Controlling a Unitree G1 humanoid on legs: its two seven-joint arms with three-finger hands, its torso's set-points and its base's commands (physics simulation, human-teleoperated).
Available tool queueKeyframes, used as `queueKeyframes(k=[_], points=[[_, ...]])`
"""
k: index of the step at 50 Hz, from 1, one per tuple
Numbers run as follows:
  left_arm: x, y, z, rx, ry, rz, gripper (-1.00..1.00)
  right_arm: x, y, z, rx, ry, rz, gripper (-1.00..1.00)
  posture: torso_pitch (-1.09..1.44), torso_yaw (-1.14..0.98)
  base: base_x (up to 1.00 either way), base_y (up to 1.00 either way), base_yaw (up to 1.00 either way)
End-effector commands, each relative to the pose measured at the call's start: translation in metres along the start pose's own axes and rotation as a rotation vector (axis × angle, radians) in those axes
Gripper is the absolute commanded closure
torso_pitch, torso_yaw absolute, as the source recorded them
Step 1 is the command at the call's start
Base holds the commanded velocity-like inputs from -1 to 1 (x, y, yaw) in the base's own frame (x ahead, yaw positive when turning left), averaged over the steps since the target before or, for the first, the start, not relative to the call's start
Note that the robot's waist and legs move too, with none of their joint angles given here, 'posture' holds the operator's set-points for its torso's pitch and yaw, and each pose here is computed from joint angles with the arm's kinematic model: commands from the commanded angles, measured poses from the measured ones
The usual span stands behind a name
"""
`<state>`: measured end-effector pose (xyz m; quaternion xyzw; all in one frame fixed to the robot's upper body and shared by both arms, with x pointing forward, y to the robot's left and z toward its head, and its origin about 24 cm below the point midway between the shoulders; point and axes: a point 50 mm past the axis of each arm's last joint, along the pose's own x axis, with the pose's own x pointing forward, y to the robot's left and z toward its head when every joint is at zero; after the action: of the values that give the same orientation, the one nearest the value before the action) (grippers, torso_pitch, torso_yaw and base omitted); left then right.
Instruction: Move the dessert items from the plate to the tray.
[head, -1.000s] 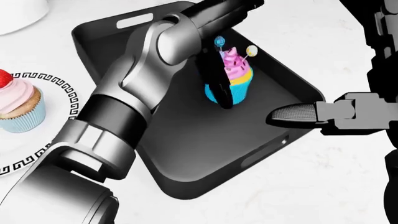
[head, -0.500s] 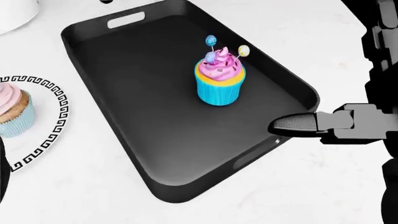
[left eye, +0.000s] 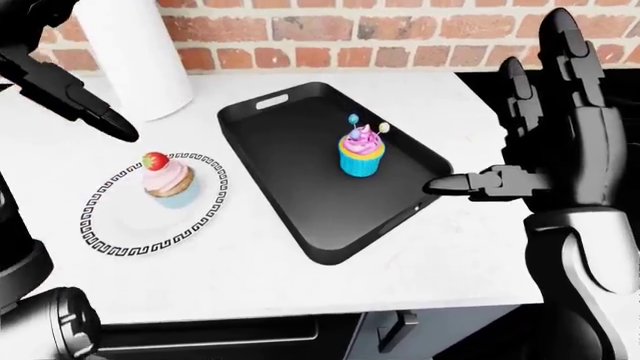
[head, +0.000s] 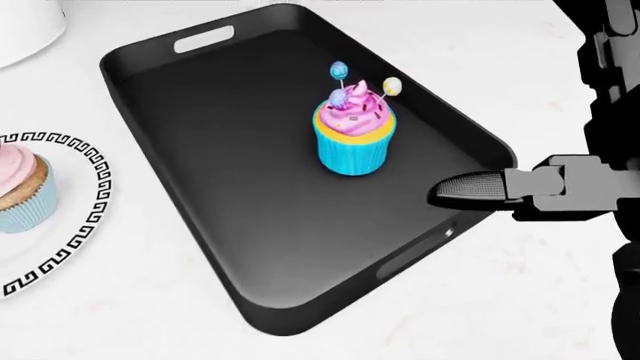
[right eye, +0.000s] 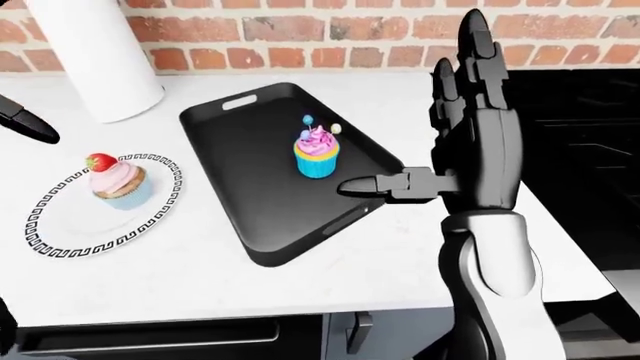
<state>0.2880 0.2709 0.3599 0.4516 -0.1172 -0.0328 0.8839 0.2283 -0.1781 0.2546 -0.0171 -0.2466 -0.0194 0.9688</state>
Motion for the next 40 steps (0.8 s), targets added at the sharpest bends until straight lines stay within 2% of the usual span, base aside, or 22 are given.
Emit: queueKeyframes(k=[1, 2, 4, 11, 16, 20, 28, 40], points=[[-0.008, 0.006, 0.005, -0.016, -0.032, 0.055, -1.00, 0.000, 0.001, 0.012, -0.007, -0.069, 0.006, -1.00, 0.00, 0.00, 0.00, 0.00, 0.00], [-0.010, 0.004, 0.004, -0.017, -0.033, 0.052, -1.00, 0.000, 0.001, 0.012, -0.005, -0.070, 0.007, -1.00, 0.00, 0.00, 0.00, 0.00, 0.00], [-0.017, 0.000, 0.004, -0.059, -0.030, 0.053, -1.00, 0.000, 0.001, 0.013, -0.005, -0.070, 0.008, -1.00, 0.00, 0.00, 0.00, 0.00, 0.00], [-0.030, -0.010, -0.011, -0.077, 0.004, 0.041, -1.00, 0.000, 0.002, 0.012, -0.007, -0.069, 0.011, -1.00, 0.00, 0.00, 0.00, 0.00, 0.00], [-0.034, -0.016, -0.011, -0.099, 0.015, 0.037, -1.00, 0.000, 0.002, 0.011, -0.005, -0.066, 0.012, -1.00, 0.00, 0.00, 0.00, 0.00, 0.00], [-0.036, -0.021, -0.022, -0.112, 0.035, 0.007, -1.00, 0.000, 0.002, 0.011, -0.007, -0.066, 0.013, -1.00, 0.00, 0.00, 0.00, 0.00, 0.00], [-0.036, -0.038, -0.041, -0.118, 0.047, -0.041, -1.00, 0.000, 0.002, 0.009, -0.007, -0.063, 0.014, -1.00, 0.00, 0.00, 0.00, 0.00, 0.00], [-0.032, -0.049, -0.064, -0.099, 0.101, -0.041, -1.00, 0.000, 0.004, 0.009, -0.007, -0.062, 0.016, -1.00, 0.00, 0.00, 0.00, 0.00, 0.00]])
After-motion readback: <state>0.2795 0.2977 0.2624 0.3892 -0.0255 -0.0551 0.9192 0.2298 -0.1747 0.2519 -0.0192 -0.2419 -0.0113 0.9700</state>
